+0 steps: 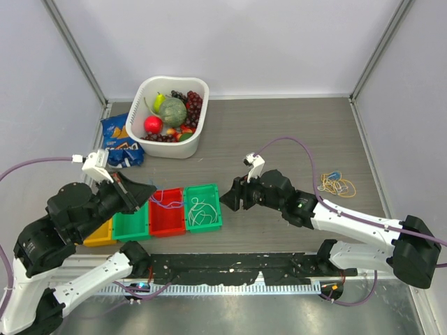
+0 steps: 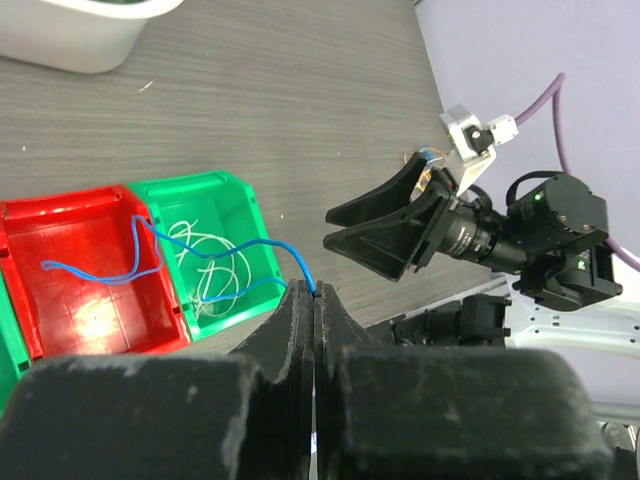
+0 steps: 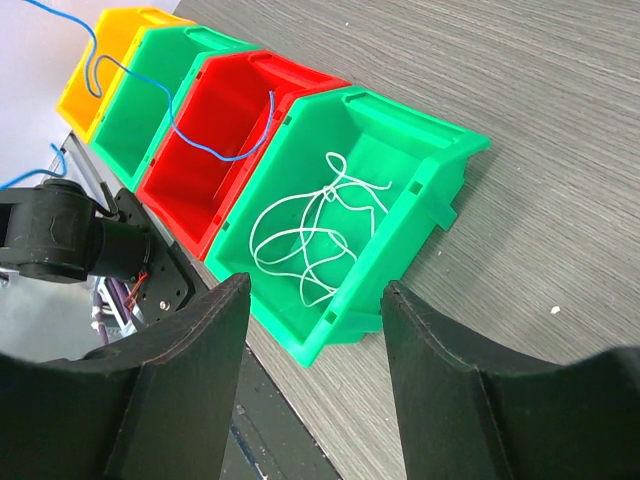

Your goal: Untangle the cables

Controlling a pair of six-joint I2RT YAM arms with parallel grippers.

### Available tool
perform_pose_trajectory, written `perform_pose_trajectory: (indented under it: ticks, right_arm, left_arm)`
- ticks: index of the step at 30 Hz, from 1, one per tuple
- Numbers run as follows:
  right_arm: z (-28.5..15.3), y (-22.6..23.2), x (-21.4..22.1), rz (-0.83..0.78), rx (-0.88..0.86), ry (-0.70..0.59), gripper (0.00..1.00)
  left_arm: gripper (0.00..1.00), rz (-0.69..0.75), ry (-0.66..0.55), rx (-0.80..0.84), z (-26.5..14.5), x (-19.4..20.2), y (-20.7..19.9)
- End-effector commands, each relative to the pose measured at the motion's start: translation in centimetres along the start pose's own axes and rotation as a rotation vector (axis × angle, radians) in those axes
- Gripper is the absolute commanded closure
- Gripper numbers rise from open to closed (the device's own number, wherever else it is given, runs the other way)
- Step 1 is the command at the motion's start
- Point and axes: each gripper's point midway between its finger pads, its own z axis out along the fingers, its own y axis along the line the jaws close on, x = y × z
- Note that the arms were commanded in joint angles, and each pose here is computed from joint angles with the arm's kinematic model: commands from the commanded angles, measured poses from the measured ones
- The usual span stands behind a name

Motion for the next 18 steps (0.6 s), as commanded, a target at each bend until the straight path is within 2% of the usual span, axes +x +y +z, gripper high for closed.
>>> perform_pose_trajectory:
  ticks: [1, 8, 11, 18]
  right_arm:
    - [0.1, 1.3, -2.3, -0.001, -0.043, -0.069, 0.4]
    - [-0.1, 1.3, -2.2, 0.0, -0.046, -0.067, 0.4]
    - [0.0, 1.3, -2.2, -0.001, -0.046, -0.067, 0.4]
    - [-0.1, 1.1, -2.0, 0.003, -0.042, -0.061, 0.4]
  left_arm:
    - [1.0, -0.026, 0.038, -0.042, 0.3, 1.5, 1.3]
    - [1.0, -0.031, 0.096, -0.117, 2.2, 3.9, 3.1]
    - [1.0, -0.034, 0.118, -0.217, 3.9, 5.4, 5.3]
    - [1.0, -0.092, 0.034, -0.473, 7.0, 7.0, 10.6]
